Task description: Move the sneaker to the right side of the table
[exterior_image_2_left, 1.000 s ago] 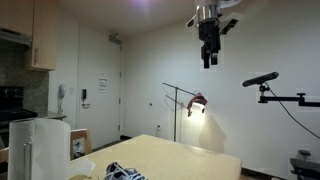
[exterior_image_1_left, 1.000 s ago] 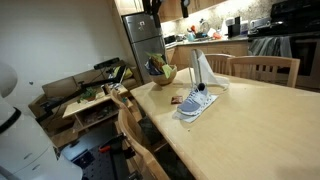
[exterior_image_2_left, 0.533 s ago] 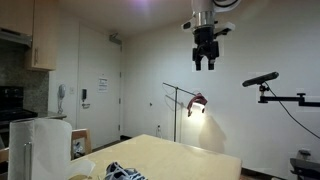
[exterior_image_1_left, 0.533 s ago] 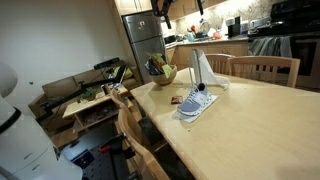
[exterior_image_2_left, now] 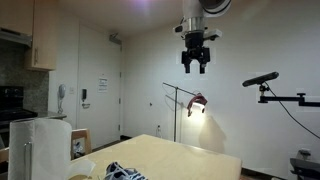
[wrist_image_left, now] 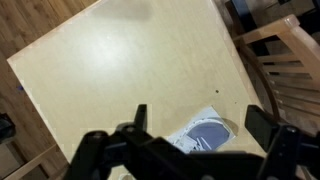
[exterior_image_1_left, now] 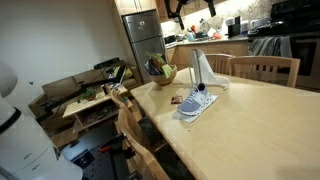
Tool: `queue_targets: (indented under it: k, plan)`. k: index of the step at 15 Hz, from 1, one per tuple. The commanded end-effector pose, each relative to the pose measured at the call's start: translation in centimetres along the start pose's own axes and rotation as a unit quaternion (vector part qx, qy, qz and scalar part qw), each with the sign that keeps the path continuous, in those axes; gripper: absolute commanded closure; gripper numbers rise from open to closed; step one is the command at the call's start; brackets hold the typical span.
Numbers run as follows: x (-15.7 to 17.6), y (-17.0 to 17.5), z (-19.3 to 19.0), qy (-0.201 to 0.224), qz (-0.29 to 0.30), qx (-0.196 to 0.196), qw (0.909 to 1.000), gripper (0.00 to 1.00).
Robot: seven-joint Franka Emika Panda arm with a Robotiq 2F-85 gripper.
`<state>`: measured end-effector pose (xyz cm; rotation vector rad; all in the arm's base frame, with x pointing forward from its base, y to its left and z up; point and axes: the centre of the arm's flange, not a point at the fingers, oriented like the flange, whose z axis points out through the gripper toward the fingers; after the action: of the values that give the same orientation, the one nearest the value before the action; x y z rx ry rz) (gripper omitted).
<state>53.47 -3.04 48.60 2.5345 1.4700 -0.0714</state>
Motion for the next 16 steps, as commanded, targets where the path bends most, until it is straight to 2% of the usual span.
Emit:
queue_targets:
  k: [1,5,7,10,14,16]
  plan:
    - [3.0,3.4,-0.8,-0.016,0.07,0.01,0.9974,0.0]
    - [4.7,5.6,0.0,-0.027,0.154,0.032,0.9873,0.0]
    - [5.3,6.4,0.8,-0.046,0.2,0.034,0.9782,0.0]
    - [5.9,7.9,3.3,-0.077,0.229,0.052,0.969,0.0]
    - [7.3,9.3,7.4,-0.114,0.239,0.069,0.9619,0.0]
    - [7.5,9.0,8.9,-0.152,0.253,0.106,0.9497,0.0]
